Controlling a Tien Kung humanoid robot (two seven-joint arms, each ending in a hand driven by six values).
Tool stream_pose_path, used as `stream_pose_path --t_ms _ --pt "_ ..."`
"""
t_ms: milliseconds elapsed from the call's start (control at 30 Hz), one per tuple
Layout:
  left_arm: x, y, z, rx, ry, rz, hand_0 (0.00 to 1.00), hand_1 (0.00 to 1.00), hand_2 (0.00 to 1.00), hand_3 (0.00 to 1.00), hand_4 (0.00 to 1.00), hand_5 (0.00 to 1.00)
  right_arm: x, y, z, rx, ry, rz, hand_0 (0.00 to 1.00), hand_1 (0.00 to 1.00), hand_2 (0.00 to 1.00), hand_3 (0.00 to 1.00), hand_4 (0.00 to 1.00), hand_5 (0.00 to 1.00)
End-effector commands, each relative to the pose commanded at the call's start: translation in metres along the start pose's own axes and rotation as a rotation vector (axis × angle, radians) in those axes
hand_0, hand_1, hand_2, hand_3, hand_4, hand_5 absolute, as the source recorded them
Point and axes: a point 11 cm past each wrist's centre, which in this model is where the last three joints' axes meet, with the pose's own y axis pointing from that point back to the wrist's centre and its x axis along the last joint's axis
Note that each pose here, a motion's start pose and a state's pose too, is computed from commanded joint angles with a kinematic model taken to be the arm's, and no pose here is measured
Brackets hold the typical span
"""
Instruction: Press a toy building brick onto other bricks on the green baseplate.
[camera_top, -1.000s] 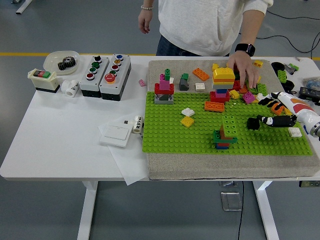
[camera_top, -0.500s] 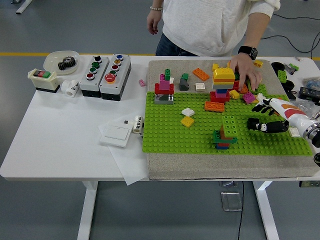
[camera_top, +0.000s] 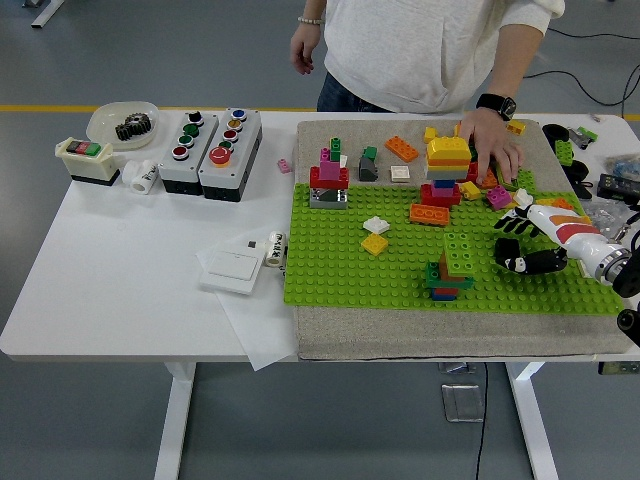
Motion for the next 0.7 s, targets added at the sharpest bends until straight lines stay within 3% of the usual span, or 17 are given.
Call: stream_pose_path --t_ms 167,200,367,400,700 --pt "0.0001 -0.0003 -0.0018 0.004 -0.003 0.000 0.484 0.563 0.642 0.625 0.668 0.743 -0.0009 -0.0011 0.0011 -0.008 0.014 0.003 0.526 0.615 0.670 0.689 0.856 0.201" --pt "0.0001 -0.0003 -0.0019 0.005 -0.003 0.000 0.485 0.564 0.642 0.625 0.668 0.742 -0.0008 -0.0012 0.0011 -0.009 0.014 0.003 0.482 0.587 0.621 0.603 0.821 0.204" --pt "0.0004 -0.0005 -0.0027 0.007 -0.005 0.001 0.485 0.564 0.642 0.625 0.668 0.742 -0.0009 -0.0015 0.0021 -0.016 0.029 0.003 0.482 0.587 0.621 0.603 0.821 0.204" --pt "0.0005 -0.0005 -0.0028 0.007 -0.006 0.001 0.485 0.563 0.642 0.625 0.668 0.742 -0.0010 -0.0015 0.0025 -0.018 0.032 0.003 0.457 0.557 0.574 0.557 0.791 0.225" --pt "0.0003 -0.0003 -0.0017 0.004 -0.006 0.001 0.488 0.563 0.643 0.624 0.668 0.742 -0.0001 -0.0014 0.0042 -0.022 0.061 0.005 0.437 0.529 0.564 0.542 0.776 0.235"
